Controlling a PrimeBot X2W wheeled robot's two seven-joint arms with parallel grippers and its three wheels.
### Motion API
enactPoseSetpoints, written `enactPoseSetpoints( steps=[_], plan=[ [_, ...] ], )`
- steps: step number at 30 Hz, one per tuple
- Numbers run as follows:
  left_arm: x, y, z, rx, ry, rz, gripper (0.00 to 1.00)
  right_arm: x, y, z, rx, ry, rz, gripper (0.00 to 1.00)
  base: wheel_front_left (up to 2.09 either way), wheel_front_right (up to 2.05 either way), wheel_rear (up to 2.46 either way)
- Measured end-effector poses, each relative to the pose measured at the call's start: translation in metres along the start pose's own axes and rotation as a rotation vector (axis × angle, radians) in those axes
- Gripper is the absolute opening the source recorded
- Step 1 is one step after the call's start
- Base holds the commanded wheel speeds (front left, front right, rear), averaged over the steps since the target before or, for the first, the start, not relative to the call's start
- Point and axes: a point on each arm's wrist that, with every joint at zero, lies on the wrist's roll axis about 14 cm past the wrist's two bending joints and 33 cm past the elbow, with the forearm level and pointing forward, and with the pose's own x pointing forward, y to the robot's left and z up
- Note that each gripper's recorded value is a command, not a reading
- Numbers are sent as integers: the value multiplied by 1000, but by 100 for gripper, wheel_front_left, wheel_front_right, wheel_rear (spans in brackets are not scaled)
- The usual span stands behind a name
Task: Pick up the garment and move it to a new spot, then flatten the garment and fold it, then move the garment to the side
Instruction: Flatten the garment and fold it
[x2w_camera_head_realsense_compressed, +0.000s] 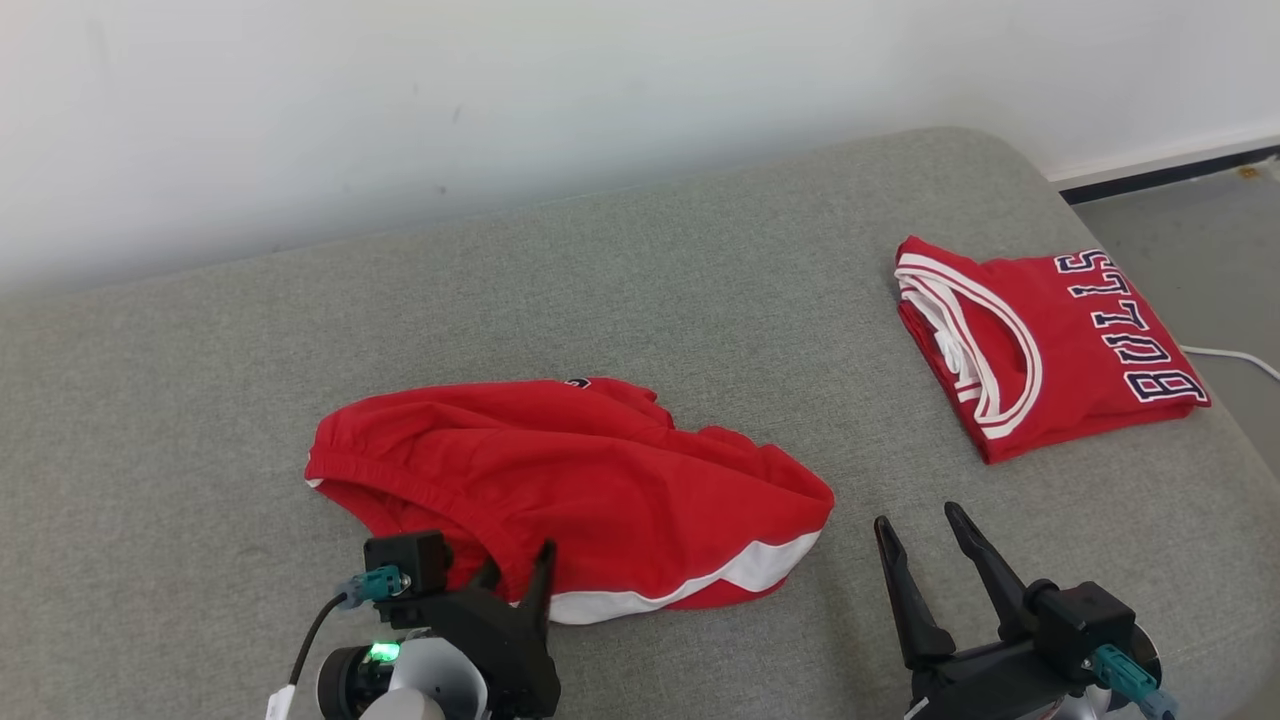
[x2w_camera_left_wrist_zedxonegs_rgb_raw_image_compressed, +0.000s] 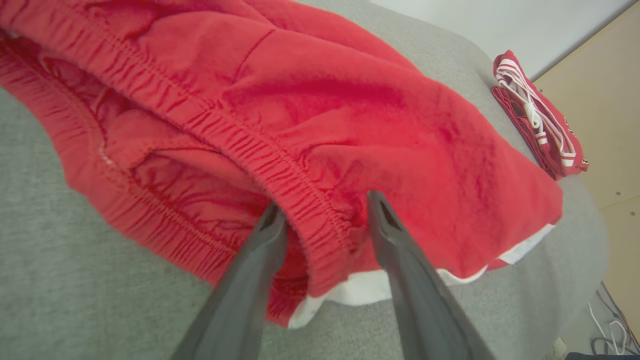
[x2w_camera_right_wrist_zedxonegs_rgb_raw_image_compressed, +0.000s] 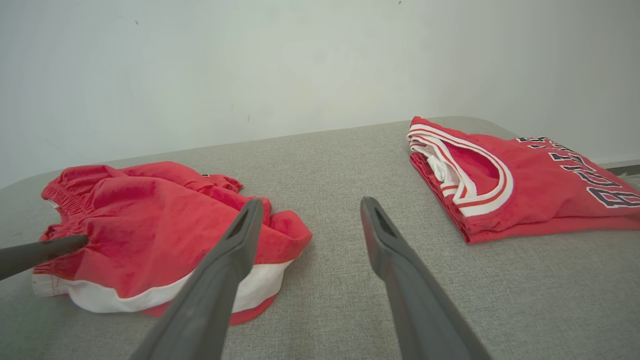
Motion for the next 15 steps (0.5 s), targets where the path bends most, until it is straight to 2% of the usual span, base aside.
enactPoseSetpoints(
  steps=[3, 8, 15],
  plan=[
    [1, -1, 2, -8, -9, -9, 0, 1, 0, 0, 3, 0, -3, 100, 0, 0, 0],
    [-5, 11, 29, -48, -128, 20, 0, 5, 5, 0, 4, -2, 14, 100, 0, 0, 0],
    [-25, 55, 58, -60, -258, 136, 0, 11, 15, 1, 0, -7, 48, 100, 0, 0, 0]
  ],
)
